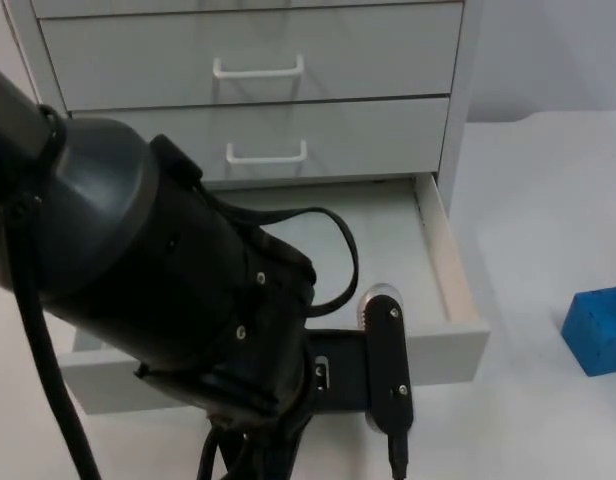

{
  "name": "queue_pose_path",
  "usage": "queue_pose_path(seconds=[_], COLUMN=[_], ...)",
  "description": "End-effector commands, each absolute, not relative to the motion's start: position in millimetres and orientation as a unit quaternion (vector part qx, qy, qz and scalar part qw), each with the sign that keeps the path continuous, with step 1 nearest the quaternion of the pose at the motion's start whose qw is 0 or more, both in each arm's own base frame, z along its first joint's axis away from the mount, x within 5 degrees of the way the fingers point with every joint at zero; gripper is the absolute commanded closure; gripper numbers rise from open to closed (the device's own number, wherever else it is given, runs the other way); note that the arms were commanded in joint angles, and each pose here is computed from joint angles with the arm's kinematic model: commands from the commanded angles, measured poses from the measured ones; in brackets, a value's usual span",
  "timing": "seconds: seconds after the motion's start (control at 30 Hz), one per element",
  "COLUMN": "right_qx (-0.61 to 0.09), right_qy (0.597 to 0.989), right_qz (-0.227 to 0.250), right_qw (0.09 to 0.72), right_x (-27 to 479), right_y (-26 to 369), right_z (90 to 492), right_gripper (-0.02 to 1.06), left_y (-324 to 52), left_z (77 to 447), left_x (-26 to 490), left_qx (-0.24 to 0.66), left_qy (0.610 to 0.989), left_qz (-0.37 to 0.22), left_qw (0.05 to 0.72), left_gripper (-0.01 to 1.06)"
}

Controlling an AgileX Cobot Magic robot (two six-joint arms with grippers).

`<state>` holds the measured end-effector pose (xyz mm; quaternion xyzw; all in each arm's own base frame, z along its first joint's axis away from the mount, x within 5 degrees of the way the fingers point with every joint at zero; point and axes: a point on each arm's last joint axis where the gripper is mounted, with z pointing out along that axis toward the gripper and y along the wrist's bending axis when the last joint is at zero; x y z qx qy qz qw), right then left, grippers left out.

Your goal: Open the drawer with the left hand, place the block into the drawer with the right hand, then close the drawer with the left hand.

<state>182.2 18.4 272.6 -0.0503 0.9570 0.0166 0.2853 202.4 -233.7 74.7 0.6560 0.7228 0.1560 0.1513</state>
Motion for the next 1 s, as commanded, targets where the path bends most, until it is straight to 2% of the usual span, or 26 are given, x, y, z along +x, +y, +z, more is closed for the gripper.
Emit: queue_pose_path(seconds=[0.0,0.07,0.13,0.17,0.27,0.3,0.4,0.73,0.97], right_qx=[-0.048,-0.048,-0.048,-0.048,-0.048,-0.048,-0.048,-0.049,-0.049], right_qy=[0.956,0.956,0.956,0.956,0.956,0.956,0.956,0.957,0.958], right_qz=[0.017,0.017,0.017,0.017,0.017,0.017,0.017,0.017,0.016], right_qw=[0.287,0.287,0.287,0.287,0.287,0.287,0.287,0.286,0.282], right_x=[182.3,182.3,182.3,182.3,182.3,182.3,182.3,182.1,181.4], right_y=[17.7,17.7,17.7,17.7,17.7,17.7,17.7,17.7,17.7], right_z=[272.9,272.9,272.9,272.9,272.9,272.9,272.9,272.8,272.4], right_gripper=[-0.01,-0.01,-0.01,-0.01,-0.01,-0.01,-0.01,-0.01,-0.01], left_y=[-232.7,-232.8,-232.9,-232.9,-232.5,-232.5,-231.5,-222.5,-204.5], left_z=[70.4,73.0,77.5,77.5,89.6,94.5,107.5,170.1,220.7], left_x=[195.6,195.9,196.5,196.5,197.5,198.0,197.0,180.1,168.9], left_qx=[0.637,0.638,0.64,0.64,0.631,0.624,0.622,0.599,0.554], left_qy=[0.746,0.744,0.741,0.741,0.746,0.75,0.751,0.773,0.794], left_qz=[0.136,0.137,0.138,0.138,0.141,0.142,0.138,0.073,0.043], left_qw=[0.142,0.145,0.15,0.15,0.162,0.164,0.172,0.195,0.246], left_gripper=[1.0,0.84,0.6,0.6,0.25,0.2,0.15,0.15,0.15])
